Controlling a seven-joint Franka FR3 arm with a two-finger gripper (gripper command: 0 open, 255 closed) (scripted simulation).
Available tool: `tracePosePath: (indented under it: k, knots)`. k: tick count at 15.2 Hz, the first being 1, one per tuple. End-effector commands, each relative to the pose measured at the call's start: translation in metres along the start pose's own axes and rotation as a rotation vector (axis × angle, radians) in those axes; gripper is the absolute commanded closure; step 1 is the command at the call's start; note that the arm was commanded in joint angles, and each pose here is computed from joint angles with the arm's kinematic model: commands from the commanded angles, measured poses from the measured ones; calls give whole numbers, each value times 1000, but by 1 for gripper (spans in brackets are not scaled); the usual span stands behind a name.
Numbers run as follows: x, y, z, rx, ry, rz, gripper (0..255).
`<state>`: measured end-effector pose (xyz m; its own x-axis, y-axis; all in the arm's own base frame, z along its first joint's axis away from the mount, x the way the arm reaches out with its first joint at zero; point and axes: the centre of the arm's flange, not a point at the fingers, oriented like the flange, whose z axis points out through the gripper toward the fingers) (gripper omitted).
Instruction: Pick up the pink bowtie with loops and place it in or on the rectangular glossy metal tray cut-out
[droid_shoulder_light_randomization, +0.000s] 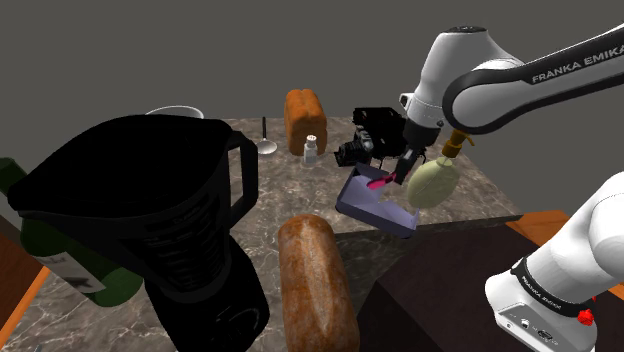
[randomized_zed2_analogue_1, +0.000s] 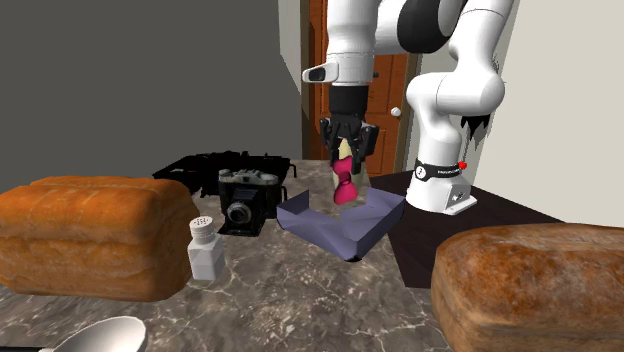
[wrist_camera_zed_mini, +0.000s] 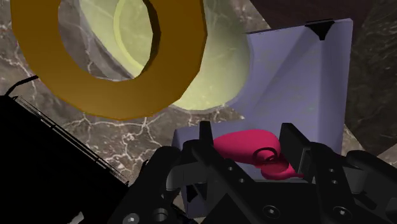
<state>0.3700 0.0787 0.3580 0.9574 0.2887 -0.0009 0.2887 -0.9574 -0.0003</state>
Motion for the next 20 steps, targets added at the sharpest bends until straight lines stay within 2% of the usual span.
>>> tracePosePath:
  k: [1, 9, 17, 18, 20]
  knots:
    - [-1, -1, 9, 0, 1, 0, 255]
    - [0, -1, 50, 0, 1, 0, 255]
    - [0, -1, 50, 0, 1, 0, 255]
    - [0, -1, 50, 0, 1, 0, 0]
    - [-1, -1, 50, 0, 1, 0, 0]
